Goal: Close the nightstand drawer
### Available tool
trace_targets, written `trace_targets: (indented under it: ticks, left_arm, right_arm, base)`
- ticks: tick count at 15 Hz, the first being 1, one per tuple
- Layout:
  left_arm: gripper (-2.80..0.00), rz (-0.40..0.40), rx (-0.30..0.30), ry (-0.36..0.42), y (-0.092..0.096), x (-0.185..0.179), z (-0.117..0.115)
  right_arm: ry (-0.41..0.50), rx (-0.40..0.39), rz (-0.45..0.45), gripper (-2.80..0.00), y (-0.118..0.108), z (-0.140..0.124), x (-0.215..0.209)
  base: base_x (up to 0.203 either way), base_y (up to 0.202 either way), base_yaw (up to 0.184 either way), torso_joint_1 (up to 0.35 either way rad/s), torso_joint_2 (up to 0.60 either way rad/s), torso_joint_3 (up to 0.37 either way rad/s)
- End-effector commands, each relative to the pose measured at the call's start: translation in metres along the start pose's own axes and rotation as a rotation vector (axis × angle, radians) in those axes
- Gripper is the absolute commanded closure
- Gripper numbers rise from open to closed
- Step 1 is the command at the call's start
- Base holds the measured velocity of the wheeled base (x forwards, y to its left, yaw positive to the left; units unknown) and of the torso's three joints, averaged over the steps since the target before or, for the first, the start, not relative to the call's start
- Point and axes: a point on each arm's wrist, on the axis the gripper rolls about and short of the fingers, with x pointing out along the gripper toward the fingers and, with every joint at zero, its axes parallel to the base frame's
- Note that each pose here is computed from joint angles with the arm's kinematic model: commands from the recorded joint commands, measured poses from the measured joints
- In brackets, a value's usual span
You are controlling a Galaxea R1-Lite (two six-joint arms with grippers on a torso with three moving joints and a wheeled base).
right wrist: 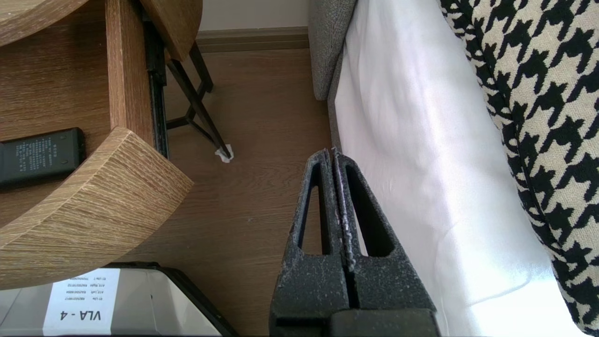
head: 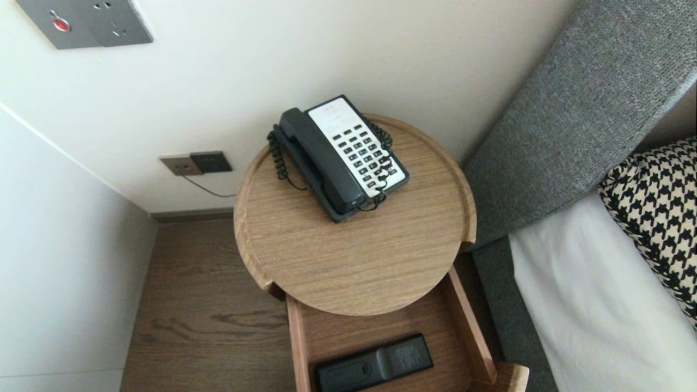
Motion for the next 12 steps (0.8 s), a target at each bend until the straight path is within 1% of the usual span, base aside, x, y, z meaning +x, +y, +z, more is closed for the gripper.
trace_targets:
  ticks: [1, 2, 4, 7, 9, 12]
  left_arm:
    - [0.0, 0.016, 0.037, -0.065, 0.001, -0.006, -0.015]
    - [0.0, 0.03, 0.065, -0.093, 0.002, -0.008, -0.022]
    - [0.0, 0.042, 0.088, -0.156, 0.002, -0.012, -0.029]
    - [0.0, 0.042, 0.079, -0.274, 0.003, -0.006, -0.029]
    - [0.0, 0.044, 0.077, -0.259, 0.003, -0.006, -0.03]
    - [0.0, 0.041, 0.069, -0.263, 0.003, -0.006, -0.03]
  right_arm:
    - [-0.004, -0.001, 0.0, 0.0, 0.0, 0.0, 0.0]
    - [-0.004, 0.001, 0.0, 0.0, 0.0, 0.0, 0.0]
    - [-0.004, 0.001, 0.0, 0.0, 0.0, 0.0, 0.0]
    - [-0.004, -0.001, 0.0, 0.0, 0.0, 0.0, 0.0]
    - [-0.004, -0.001, 0.0, 0.0, 0.0, 0.0, 0.0]
    - [-0.004, 0.001, 0.0, 0.0, 0.0, 0.0, 0.0]
  base:
    - [0.0, 0.0, 0.0, 0.0, 0.0, 0.0]
    - [0.0, 0.0, 0.0, 0.0, 0.0, 0.0]
    - [0.0, 0.0, 0.0, 0.0, 0.0, 0.0]
    - [0.0, 0.0, 0.0, 0.0, 0.0, 0.0]
    - [0.0, 0.0, 0.0, 0.0, 0.0, 0.0]
    - [0.0, 0.0, 0.0, 0.0, 0.0, 0.0]
